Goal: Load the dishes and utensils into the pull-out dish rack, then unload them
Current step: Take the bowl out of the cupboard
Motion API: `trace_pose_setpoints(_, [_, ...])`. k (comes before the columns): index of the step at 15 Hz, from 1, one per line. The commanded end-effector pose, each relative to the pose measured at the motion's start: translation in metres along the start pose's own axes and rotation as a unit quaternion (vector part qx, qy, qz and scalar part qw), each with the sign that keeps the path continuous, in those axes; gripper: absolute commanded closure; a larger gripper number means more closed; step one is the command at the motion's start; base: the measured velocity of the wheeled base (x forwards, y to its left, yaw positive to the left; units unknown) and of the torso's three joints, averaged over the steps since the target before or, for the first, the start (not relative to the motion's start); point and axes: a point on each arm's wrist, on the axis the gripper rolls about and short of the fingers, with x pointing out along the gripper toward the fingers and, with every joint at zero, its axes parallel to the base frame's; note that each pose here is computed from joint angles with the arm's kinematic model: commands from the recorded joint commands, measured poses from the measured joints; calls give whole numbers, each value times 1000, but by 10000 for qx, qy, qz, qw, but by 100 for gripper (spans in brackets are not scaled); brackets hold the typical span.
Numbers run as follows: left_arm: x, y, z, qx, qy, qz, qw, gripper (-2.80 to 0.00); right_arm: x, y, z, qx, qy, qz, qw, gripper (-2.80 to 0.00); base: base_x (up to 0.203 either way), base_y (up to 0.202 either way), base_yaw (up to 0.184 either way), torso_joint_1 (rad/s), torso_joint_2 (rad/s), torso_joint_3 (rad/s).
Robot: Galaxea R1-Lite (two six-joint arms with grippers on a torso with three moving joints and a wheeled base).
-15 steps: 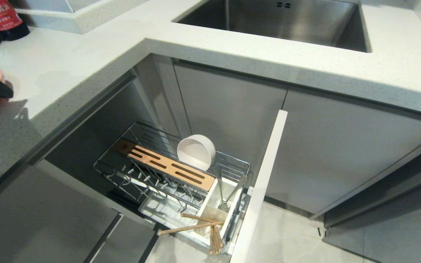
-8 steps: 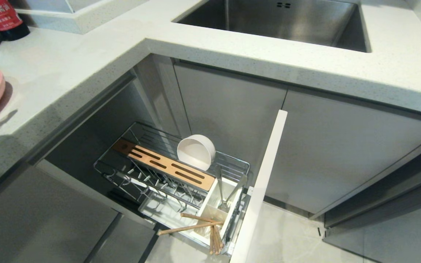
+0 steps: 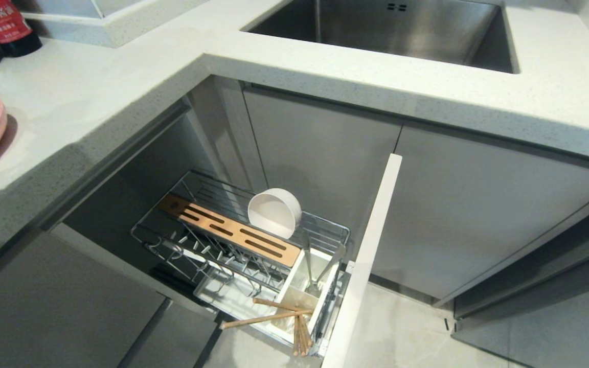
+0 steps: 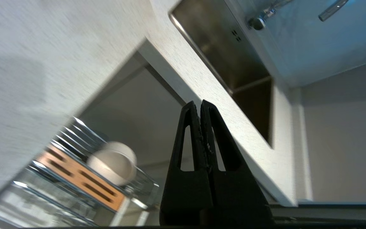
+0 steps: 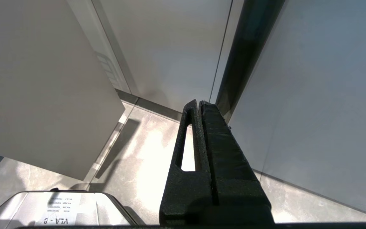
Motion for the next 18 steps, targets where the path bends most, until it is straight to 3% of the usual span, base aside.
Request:
trace_pose_setpoints(1, [25,-2,-13,-292,444,-40,9986,0,0,0,0,-7,0,2,10000,0,0,0,0,0,0,0])
trace_pose_setpoints(6, [109,9,-75,-299,1406,797,9864,0,0,0,0,-7,0,2,10000,0,0,0,0,0,0,0])
trace_pose_setpoints(11, [146,11,-130,-50,1959,1271,9723,0,0,0,0,-7,0,2,10000,0,0,0,0,0,0,0])
trace_pose_setpoints(12, [151,12,-138,-23,2041,1280,9705,-48,0,0,0,-5,1,2,10000,0,0,0,0,0,0,0])
trace_pose_setpoints(13, [157,13,-147,-10,2121,1322,9683,-280,0,0,0,-6,0,2,10000,0,0,0,0,0,0,0])
trace_pose_setpoints(18, [182,21,-181,6,2375,1555,9589,-280,0,0,0,1,7,2,10000,0,0,0,0,0,0,0])
